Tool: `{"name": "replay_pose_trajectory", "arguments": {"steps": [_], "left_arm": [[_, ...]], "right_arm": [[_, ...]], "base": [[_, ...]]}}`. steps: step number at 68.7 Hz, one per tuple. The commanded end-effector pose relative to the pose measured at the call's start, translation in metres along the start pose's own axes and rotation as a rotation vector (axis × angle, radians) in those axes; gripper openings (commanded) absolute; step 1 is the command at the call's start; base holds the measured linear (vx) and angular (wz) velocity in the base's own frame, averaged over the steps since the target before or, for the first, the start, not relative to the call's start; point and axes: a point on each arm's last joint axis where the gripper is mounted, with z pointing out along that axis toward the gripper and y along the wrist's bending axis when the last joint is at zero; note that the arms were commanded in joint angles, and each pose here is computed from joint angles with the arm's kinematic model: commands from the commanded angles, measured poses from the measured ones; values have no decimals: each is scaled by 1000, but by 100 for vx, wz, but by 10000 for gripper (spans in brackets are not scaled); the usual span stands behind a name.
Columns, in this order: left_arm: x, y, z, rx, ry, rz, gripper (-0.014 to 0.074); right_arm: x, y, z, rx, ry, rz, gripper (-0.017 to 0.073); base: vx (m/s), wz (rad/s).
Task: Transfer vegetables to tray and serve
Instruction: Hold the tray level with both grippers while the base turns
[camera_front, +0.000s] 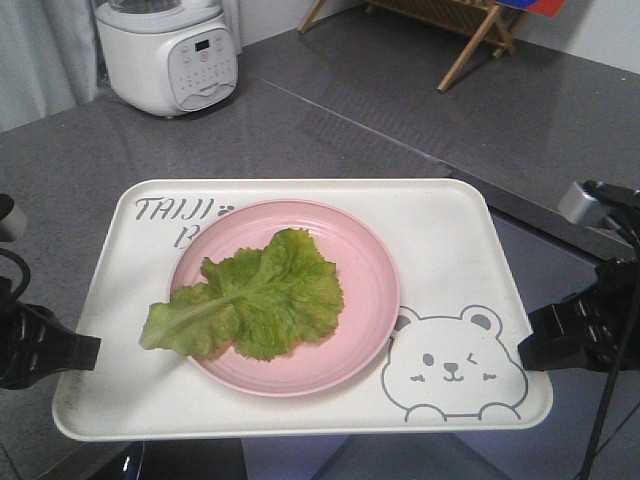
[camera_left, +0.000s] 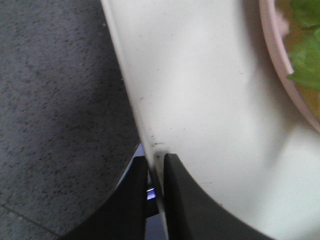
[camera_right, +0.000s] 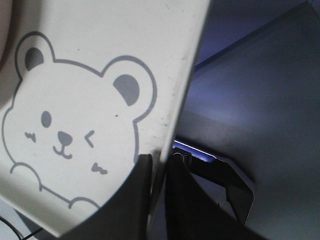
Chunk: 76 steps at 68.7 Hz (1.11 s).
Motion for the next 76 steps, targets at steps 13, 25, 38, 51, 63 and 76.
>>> {"name": "replay_pose_trajectory", "arguments": {"steps": [13, 25, 38, 51, 63, 76], "left_arm": [[-10, -8, -10, 45, -113, 27, -6], [-10, -8, -10, 45, -113, 27, -6], [-10, -8, -10, 45, -113, 27, -6], [-10, -8, -10, 45, -113, 27, -6], [-10, -8, -10, 45, -113, 27, -6], [-10, -8, -10, 45, -113, 27, -6]], "right_arm": [[0, 15, -11, -77, -26, -65, -3], [0, 15, -11, -77, -26, -65, -3], [0, 15, -11, -77, -26, -65, -3], [0, 15, -11, -77, -26, -65, -3], [0, 15, -11, -77, -26, -65, -3], [0, 15, -11, -77, -26, -65, -3]], "base": [[0, -38], [0, -40], [0, -39], [0, -37], [0, -35], [-1, -32]]}}
